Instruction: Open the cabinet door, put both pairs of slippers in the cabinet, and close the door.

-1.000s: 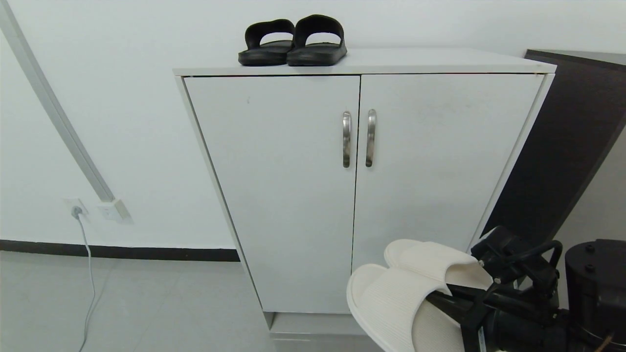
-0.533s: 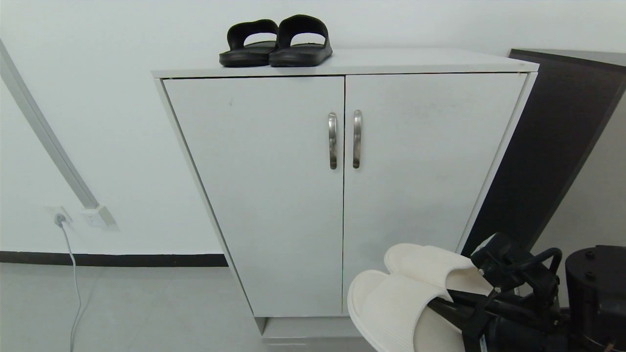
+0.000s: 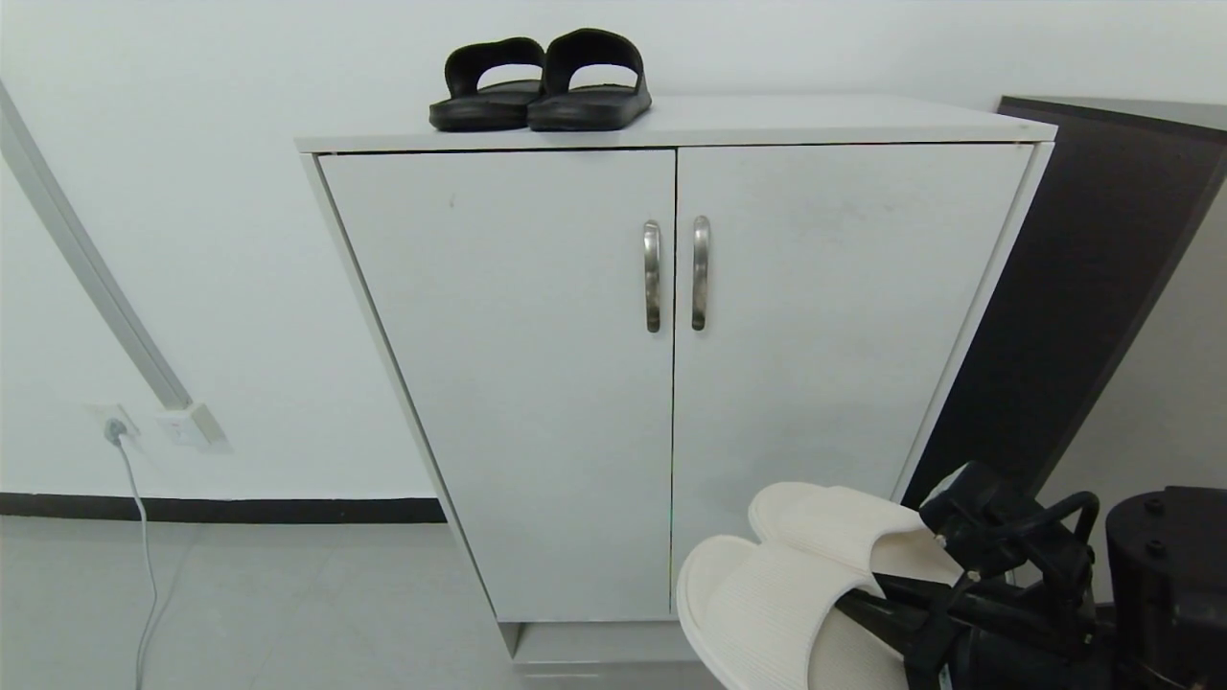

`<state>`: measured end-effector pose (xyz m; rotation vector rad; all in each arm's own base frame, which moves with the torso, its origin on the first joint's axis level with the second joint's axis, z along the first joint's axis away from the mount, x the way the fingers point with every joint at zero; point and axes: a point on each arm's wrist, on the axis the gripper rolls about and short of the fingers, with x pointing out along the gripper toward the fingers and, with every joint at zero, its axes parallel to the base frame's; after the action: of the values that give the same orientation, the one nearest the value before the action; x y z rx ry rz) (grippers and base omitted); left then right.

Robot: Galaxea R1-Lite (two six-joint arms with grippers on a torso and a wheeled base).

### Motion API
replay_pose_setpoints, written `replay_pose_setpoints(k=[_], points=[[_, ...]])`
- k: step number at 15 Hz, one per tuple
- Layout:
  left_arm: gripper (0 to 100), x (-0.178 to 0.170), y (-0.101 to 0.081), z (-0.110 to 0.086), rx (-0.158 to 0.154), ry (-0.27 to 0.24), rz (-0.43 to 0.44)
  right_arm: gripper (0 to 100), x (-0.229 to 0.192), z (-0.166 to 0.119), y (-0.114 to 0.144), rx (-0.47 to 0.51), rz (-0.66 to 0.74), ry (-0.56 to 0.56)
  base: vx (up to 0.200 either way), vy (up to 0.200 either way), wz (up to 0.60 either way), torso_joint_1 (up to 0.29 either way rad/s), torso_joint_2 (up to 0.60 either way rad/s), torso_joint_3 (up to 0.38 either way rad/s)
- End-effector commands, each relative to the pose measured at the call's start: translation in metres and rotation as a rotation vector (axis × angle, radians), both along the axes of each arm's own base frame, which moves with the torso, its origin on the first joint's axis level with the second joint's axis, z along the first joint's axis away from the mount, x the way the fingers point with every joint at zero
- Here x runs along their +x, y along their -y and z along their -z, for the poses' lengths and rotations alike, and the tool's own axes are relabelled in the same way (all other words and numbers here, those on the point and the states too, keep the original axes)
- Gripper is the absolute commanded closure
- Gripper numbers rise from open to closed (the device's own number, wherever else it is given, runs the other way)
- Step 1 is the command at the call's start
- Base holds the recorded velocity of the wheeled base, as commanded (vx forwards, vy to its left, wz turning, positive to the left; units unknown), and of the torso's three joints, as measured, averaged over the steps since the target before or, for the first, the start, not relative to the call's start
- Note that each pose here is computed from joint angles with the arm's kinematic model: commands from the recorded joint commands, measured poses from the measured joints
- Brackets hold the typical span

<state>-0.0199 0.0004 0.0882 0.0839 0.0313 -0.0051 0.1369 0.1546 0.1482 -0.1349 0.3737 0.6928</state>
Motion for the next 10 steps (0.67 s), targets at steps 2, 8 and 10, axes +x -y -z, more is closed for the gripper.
replay_pose_setpoints(k=[2,8,10], points=[[0,0.015,0.002,-0.062,-0.056,-0.026,0.09,100,0.002,0.0,-0.002,0.001,0.0,-0.001,0.0,0.0,0.0,0.0,0.0,0.0],[0,0.099,0.012,-0.106,-0.037,-0.063,0.392,100,0.001,0.001,-0.002,-0.004,-0.003,0.0,0.0,0.0,0.0,0.0,0.0,0.0],[0,0.119,0.021,-0.117,-0.038,-0.086,0.466,100,0.001,0.001,-0.002,-0.002,-0.003,0.001,0.0,0.0,0.0,0.0,0.0,0.0]])
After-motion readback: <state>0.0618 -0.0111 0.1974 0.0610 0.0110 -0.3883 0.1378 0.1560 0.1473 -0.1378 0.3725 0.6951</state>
